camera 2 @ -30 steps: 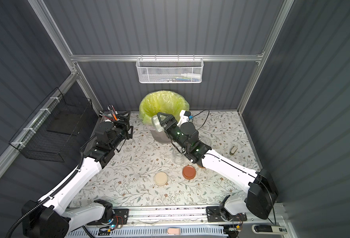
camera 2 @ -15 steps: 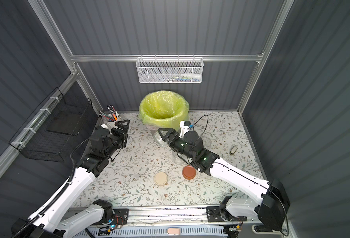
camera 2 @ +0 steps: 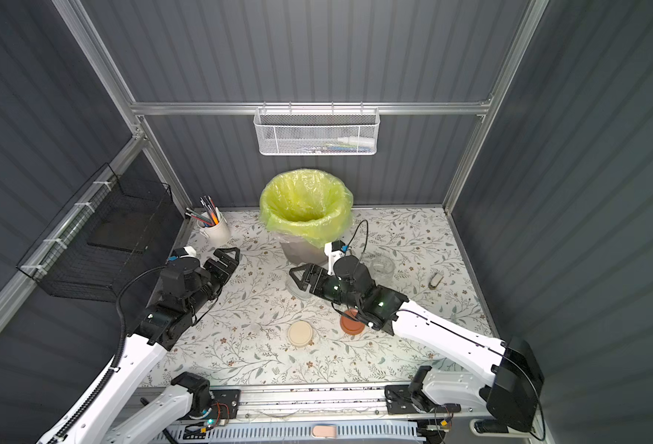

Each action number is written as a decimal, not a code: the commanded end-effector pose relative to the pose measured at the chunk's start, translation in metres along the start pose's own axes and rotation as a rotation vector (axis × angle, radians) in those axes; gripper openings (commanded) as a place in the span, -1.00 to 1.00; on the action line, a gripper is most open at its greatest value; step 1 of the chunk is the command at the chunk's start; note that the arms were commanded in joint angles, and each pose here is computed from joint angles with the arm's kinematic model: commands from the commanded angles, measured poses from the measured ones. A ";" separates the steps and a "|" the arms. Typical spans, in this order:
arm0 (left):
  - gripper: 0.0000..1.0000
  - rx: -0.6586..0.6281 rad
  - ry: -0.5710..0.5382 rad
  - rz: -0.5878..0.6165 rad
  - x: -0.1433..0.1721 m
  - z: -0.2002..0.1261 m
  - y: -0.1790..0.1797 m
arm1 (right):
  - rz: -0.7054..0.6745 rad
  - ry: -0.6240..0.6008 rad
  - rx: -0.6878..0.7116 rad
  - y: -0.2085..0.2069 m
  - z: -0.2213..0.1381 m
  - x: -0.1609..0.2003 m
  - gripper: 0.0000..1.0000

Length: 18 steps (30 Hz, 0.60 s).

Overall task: Empty expired oatmeal from jars
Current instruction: Place the jar at the center of the board.

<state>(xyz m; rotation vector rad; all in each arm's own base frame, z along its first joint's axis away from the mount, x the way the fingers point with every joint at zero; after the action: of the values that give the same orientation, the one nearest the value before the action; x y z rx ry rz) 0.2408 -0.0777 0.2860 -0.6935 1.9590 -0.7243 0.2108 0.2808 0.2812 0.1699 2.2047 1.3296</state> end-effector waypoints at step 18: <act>0.99 -0.209 -0.064 0.253 0.009 -0.028 0.056 | -0.569 0.039 0.201 -0.024 0.079 0.048 0.08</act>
<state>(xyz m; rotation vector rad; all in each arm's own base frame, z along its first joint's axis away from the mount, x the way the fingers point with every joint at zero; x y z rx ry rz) 0.2051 -0.0477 0.2636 -0.5856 2.0008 -0.4394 0.2060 0.3398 0.2051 -0.3304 2.2983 0.8541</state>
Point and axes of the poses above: each gripper's point midway between its finger pads, its own z axis out along the fingers, its own y axis along the line the jaws close on, x = y × z, the point moved 6 cm from there along -z, back along the fingers, and after that the axes turned 5 degrees about z, right-handed, at the moved point
